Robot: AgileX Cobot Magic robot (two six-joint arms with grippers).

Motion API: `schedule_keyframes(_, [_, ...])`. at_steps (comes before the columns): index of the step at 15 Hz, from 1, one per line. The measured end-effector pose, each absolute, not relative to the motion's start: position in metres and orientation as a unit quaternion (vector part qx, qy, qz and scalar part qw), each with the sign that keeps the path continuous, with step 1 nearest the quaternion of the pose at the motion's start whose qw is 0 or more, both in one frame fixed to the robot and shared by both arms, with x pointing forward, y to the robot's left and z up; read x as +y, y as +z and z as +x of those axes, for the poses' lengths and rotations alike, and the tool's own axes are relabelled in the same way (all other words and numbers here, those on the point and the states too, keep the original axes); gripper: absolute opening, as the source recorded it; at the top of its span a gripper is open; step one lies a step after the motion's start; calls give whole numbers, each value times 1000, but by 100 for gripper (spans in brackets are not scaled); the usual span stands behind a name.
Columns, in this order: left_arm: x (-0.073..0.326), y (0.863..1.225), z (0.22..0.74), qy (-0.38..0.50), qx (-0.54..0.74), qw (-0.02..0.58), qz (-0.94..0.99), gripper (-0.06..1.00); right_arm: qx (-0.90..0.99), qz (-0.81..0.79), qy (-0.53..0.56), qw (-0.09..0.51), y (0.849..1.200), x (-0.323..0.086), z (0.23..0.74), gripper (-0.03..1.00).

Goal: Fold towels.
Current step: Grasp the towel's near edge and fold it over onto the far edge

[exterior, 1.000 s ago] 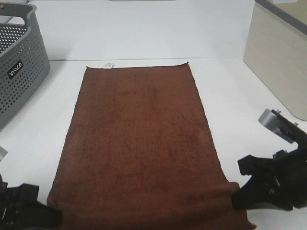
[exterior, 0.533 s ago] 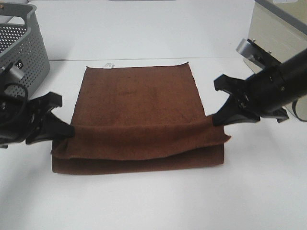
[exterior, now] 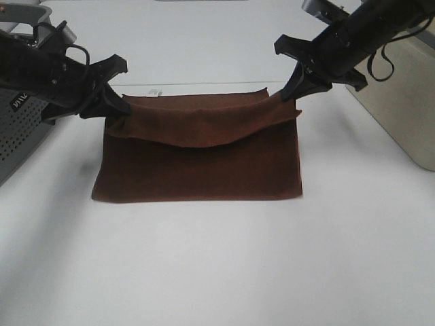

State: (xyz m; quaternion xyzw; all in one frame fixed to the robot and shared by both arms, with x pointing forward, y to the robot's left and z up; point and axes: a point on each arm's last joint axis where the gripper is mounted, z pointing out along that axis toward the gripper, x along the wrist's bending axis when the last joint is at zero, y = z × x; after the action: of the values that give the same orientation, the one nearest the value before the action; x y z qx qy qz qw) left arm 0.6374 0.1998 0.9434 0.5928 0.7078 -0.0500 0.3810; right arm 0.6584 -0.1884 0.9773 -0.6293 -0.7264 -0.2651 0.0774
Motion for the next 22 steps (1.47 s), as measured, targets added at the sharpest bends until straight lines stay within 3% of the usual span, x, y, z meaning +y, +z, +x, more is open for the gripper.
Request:
schedule_keyframes(4, [198, 934, 716, 39, 699, 427, 572, 1, -733, -609, -300, 28, 967, -178, 734, 0])
schedule_keyframes(9, [196, 890, 763, 68, 698, 437, 563, 2, -727, -611, -314, 0, 913, -174, 774, 0])
schedule_keyframes(11, [194, 885, 773, 71, 693, 444, 563, 18, -722, -615, -315, -7, 901, -175, 777, 2])
schedule_keyframes(12, [193, 885, 776, 72, 692, 447, 563, 33, -721, -615, -319, -12, 902, -175, 778, 10])
schedule_keyframes(14, [193, 887, 777, 76, 685, 449, 568, 65, -719, -616, -321, -15, 902, -175, 779, 47])
schedule_keyframes(15, [192, 887, 776, 76, 676, 447, 581, 74, -720, -616, -319, -11, 902, -176, 778, 67])
schedule_keyframes(16, [193, 889, 774, 75, 661, 441, 603, 78, -724, -614, -315, -8, 905, -176, 777, 79])
schedule_keyframes(18, [194, 897, 771, 74, 637, 432, 634, 80, -739, -605, -298, 2, 918, -177, 771, 87])
schedule_keyframes(22, [198, 899, 761, 1, 633, 412, 656, 80, -763, -597, -243, 47, 948, -181, 750, 89])
